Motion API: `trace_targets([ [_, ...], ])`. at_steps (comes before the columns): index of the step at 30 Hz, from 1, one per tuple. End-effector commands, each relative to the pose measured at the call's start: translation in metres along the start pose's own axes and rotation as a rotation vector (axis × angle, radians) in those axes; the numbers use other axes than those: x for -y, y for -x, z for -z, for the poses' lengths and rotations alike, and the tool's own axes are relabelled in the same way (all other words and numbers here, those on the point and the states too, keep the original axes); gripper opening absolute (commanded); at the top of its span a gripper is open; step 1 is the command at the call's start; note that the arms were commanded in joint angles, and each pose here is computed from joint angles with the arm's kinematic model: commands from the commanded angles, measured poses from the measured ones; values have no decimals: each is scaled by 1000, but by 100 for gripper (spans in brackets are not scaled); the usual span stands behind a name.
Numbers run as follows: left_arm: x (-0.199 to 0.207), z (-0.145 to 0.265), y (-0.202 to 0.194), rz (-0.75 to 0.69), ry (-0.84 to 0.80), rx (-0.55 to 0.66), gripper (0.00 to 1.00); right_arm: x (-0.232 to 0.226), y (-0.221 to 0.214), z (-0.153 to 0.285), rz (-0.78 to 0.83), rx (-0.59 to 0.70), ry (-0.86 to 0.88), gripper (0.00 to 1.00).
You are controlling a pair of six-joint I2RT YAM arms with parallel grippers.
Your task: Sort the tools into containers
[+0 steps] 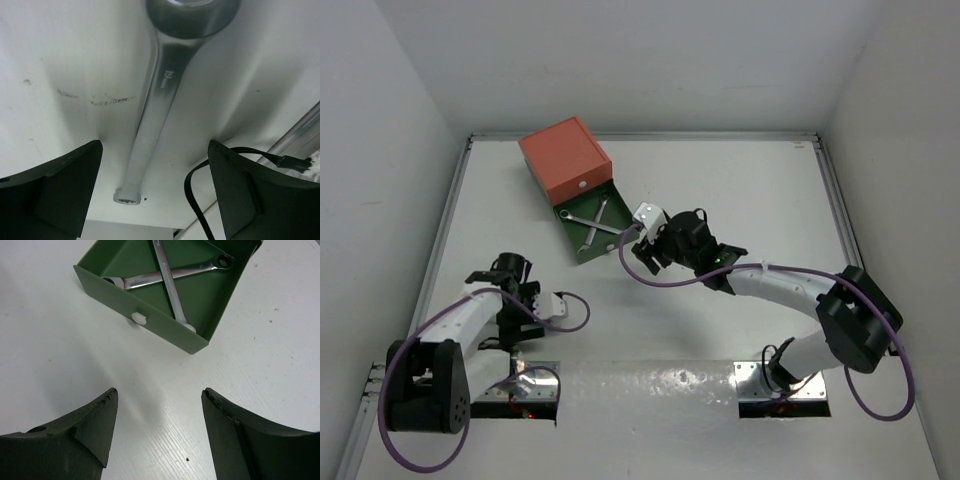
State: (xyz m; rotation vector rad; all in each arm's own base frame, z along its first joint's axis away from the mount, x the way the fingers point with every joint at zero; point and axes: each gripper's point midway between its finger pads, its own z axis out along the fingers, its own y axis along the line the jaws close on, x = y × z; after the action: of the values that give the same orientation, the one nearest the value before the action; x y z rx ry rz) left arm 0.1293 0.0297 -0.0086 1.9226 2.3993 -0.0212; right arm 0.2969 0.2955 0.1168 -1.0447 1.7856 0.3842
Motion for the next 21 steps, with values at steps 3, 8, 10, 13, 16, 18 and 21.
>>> trace_targets([
  [3,-35,-16,4,-14,139,6,77,3,15,0,-16,48,-18,67],
  [8,-27,-25,1,-56,112,-2,31,4,14,-4,-12,28,-18,67],
  [10,-25,-27,5,-64,98,18,19,4,15,-4,-8,29,-19,67],
  [13,-23,-30,11,-65,79,48,3,4,15,-4,0,28,-18,67],
  [16,-31,-26,21,-51,93,97,3,8,13,-3,7,11,-36,67],
  [18,-28,-20,30,-16,66,143,0,10,12,-1,10,-1,-45,67],
  [21,-43,1,52,22,83,241,0,10,6,1,10,-12,-53,67],
])
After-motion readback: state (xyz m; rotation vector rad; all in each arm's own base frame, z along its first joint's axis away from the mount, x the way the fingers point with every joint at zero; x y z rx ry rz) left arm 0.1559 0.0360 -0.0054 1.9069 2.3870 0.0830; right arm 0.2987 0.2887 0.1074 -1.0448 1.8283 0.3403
